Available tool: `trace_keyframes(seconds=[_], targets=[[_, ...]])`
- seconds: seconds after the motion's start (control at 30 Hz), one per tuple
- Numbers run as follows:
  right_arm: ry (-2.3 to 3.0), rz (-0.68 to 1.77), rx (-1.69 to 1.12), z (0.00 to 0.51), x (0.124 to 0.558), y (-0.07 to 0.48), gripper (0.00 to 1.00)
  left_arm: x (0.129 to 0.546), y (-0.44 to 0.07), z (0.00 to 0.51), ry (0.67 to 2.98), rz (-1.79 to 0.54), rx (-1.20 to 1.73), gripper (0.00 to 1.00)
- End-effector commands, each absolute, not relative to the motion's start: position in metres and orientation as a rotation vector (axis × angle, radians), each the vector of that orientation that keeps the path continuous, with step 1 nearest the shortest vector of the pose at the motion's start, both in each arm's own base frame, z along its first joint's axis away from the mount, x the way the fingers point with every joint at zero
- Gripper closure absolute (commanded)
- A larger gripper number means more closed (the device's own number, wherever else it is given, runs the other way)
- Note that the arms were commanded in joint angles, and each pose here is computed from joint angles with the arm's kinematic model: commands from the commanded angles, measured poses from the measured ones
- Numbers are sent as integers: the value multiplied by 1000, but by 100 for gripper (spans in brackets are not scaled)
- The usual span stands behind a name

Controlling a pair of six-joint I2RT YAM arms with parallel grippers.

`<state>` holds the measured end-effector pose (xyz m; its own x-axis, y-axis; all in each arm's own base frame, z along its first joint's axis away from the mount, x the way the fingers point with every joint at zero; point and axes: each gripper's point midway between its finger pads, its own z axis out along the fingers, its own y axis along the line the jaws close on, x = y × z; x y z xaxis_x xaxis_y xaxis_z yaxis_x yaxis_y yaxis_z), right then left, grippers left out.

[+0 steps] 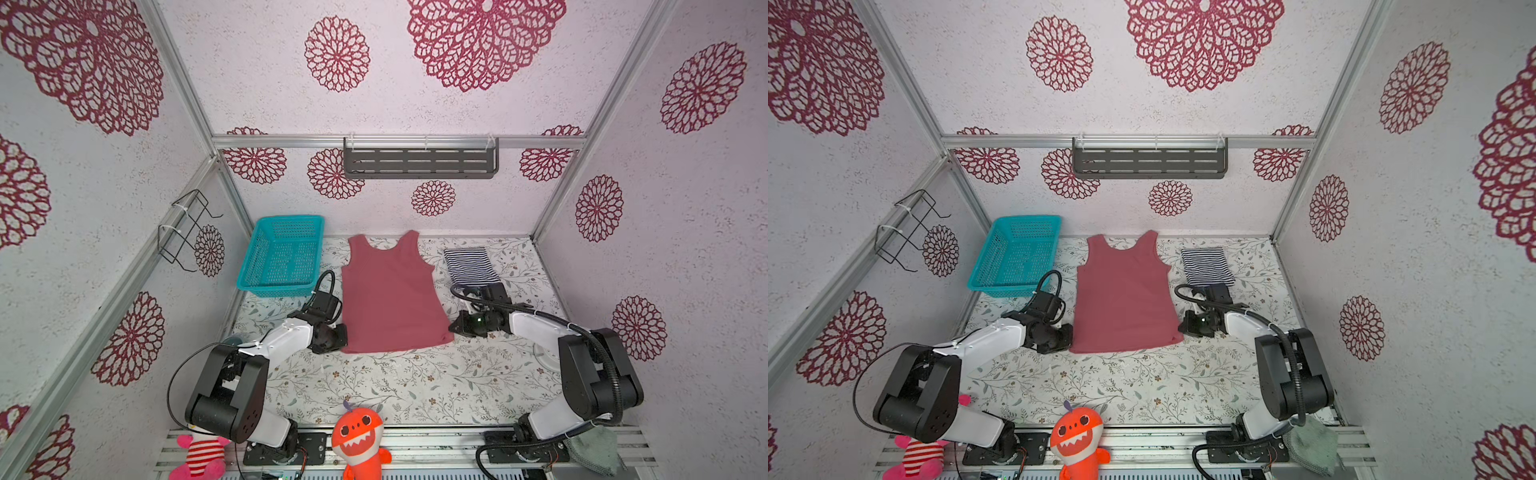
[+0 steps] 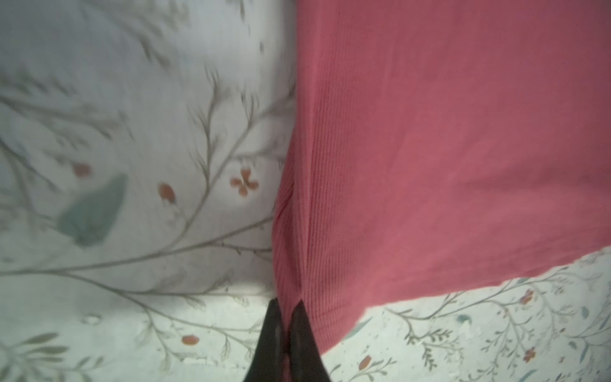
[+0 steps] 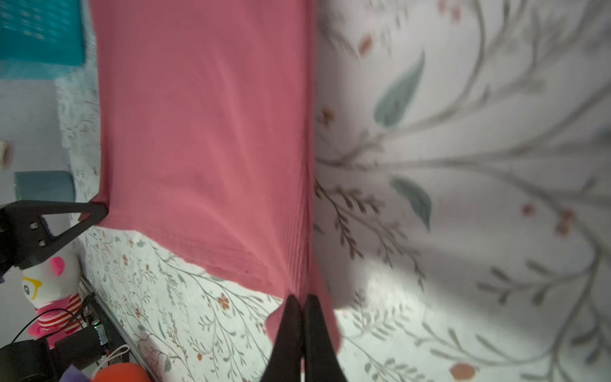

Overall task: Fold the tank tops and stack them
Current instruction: 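Lay the maroon top flat by drawing both grippers toward the robot, then release the hem and hold both grippers at the near hem corners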

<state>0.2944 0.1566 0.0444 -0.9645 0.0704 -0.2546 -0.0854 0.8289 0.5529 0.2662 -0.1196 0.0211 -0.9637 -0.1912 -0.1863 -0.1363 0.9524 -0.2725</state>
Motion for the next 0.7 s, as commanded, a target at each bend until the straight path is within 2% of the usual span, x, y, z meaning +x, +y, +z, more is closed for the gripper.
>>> trace_keyframes(seconds=[0.0,0.1,0.13,0.2,0.23,0.27,0.4,0.53,0.67], targets=[[2628,879,80,70,302,158,100,267,-127,37,2822,-462,-373,100],[2644,784,88,74,299,147,93,261,-118,49,2820,-399,-374,100],[2660,742,84,77,298,142,86,258,-116,55,2826,-386,-369,93],[2705,616,69,82,295,129,74,249,-110,62,2857,-346,-360,63],[2730,521,73,83,291,117,69,244,-106,66,2864,-315,-360,53],[2734,439,70,88,290,108,68,241,-99,71,2857,-275,-364,48],[2703,345,15,108,286,106,68,248,-96,91,2778,-274,-375,47],[2670,428,-116,107,290,158,76,277,-124,95,2748,-370,-323,49],[2705,470,-190,79,297,197,83,303,-151,74,2780,-387,-246,52]])
